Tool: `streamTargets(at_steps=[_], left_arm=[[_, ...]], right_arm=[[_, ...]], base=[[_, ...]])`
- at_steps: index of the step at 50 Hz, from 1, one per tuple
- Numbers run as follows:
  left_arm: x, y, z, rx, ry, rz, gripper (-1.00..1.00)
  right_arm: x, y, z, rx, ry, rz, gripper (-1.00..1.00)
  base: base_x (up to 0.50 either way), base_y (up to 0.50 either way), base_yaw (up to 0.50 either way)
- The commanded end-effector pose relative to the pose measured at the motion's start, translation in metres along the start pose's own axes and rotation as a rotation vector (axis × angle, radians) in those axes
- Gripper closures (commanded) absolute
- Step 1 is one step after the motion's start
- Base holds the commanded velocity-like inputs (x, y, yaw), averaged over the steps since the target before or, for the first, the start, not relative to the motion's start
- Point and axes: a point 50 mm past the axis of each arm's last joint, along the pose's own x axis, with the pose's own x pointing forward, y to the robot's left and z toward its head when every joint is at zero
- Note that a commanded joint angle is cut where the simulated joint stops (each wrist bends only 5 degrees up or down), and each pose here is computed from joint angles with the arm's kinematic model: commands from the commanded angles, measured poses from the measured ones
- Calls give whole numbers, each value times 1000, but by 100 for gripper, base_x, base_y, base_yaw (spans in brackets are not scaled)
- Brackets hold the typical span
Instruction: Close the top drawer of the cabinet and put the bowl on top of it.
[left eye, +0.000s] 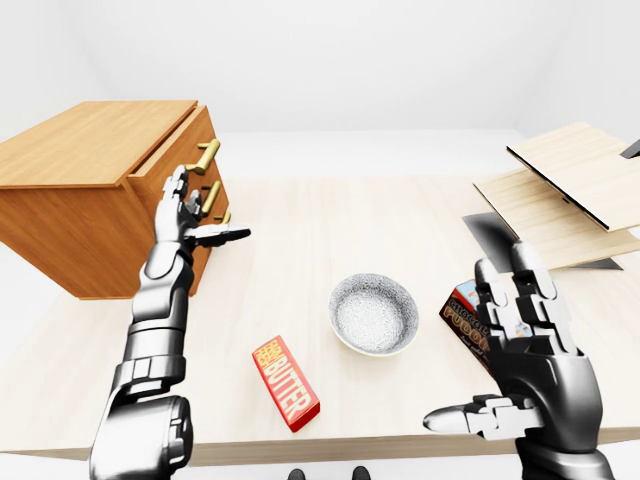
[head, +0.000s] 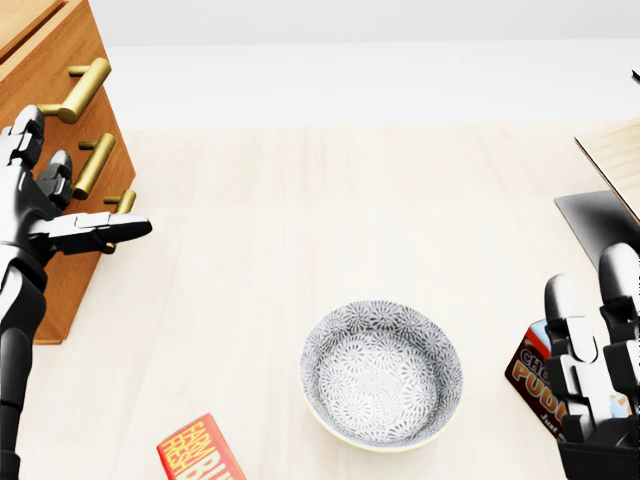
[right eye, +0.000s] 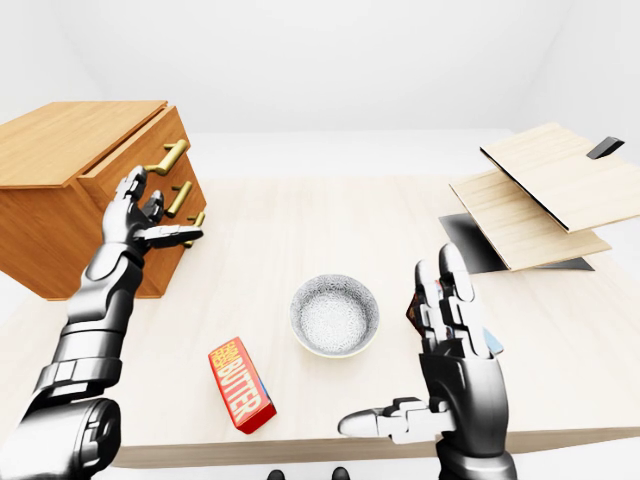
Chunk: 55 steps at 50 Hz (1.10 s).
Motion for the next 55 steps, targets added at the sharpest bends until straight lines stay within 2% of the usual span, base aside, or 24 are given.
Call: streamTargets(at_steps=[1,8,16,35,55], left_arm=[[7,10,-4,-18,50,23,-100],[8,17,-4,-26,65,37,-100],[7,25,3,-45,36,53,-100],[6,30,4,-72,35,60,-100],[4,47,20,-99,-27,101,-100]], right_arm=[[0,2,-1,-1,3,10,-100],[0,2,-2,0,5,10,-100],[1,4,-6,-1,18,17,-100],[1,4,-5,0,19,20,-100],[0,4,-6,1,26,21,-100]], base=[[0,0,0],[0,0,0],[0,0,0],[0,0,0],[0,0,0]])
